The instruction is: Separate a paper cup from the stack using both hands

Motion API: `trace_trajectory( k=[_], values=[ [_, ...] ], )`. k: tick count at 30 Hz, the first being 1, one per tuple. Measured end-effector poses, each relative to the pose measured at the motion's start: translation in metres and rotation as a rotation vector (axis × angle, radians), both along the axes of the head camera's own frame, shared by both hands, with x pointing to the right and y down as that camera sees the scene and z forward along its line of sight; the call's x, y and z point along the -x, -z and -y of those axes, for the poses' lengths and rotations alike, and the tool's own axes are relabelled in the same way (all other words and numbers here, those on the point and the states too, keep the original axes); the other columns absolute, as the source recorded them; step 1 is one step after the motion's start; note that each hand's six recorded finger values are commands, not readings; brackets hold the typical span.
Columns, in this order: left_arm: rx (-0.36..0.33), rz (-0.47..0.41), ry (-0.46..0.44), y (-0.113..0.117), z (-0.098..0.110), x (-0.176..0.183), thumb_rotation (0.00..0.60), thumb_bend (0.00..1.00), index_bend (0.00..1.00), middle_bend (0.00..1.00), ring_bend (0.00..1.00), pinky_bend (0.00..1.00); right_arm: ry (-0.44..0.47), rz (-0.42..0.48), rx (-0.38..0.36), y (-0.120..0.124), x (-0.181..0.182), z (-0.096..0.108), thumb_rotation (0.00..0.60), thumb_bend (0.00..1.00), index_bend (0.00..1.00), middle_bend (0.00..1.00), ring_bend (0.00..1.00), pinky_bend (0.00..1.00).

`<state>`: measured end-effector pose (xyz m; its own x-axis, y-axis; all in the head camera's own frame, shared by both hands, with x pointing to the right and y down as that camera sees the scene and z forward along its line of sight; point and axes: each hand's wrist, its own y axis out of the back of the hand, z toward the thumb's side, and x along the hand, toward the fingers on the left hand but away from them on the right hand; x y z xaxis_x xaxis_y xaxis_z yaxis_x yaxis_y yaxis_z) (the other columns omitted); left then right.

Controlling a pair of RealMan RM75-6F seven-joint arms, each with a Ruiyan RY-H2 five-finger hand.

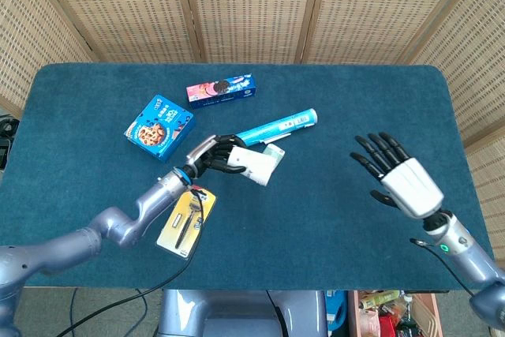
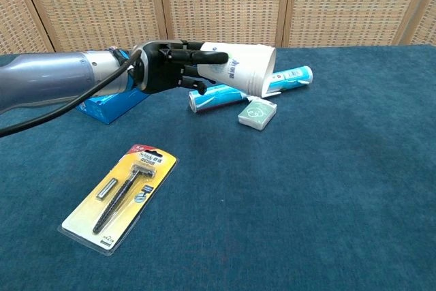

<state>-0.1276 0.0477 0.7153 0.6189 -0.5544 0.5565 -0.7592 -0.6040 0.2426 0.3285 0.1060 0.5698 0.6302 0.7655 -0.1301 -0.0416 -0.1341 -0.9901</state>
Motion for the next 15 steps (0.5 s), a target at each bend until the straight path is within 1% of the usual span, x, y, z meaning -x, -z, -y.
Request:
trace_trajectory(
  k=[4,7,10,15],
  values=[
    [0.022,-0.035,0.01,-0.002,-0.004,-0.018,0.6,0.08,0.53,0.46,0.55,0.62,0.085,0.0,-0.005,-0.013,0.03,0.013,0.6,0.0,0.29,0.1,0.03,0.17],
    [0.057,-0.071,0.038,-0.005,-0.01,-0.029,0.6,0.08,0.53,0.46,0.55,0.62,0.124,0.004,-0.002,-0.025,0.052,0.024,0.6,0.03,0.31,0.11,0.03,0.18],
    [0.078,-0.094,0.063,-0.008,-0.013,-0.034,0.6,0.08,0.53,0.46,0.55,0.62,0.141,0.025,0.003,-0.031,0.066,0.029,0.6,0.05,0.34,0.13,0.04,0.18],
    [0.089,-0.104,0.079,-0.012,-0.014,-0.036,0.6,0.08,0.53,0.46,0.55,0.63,0.166,0.051,-0.009,-0.033,0.079,0.03,0.6,0.08,0.39,0.15,0.04,0.19]
  ],
)
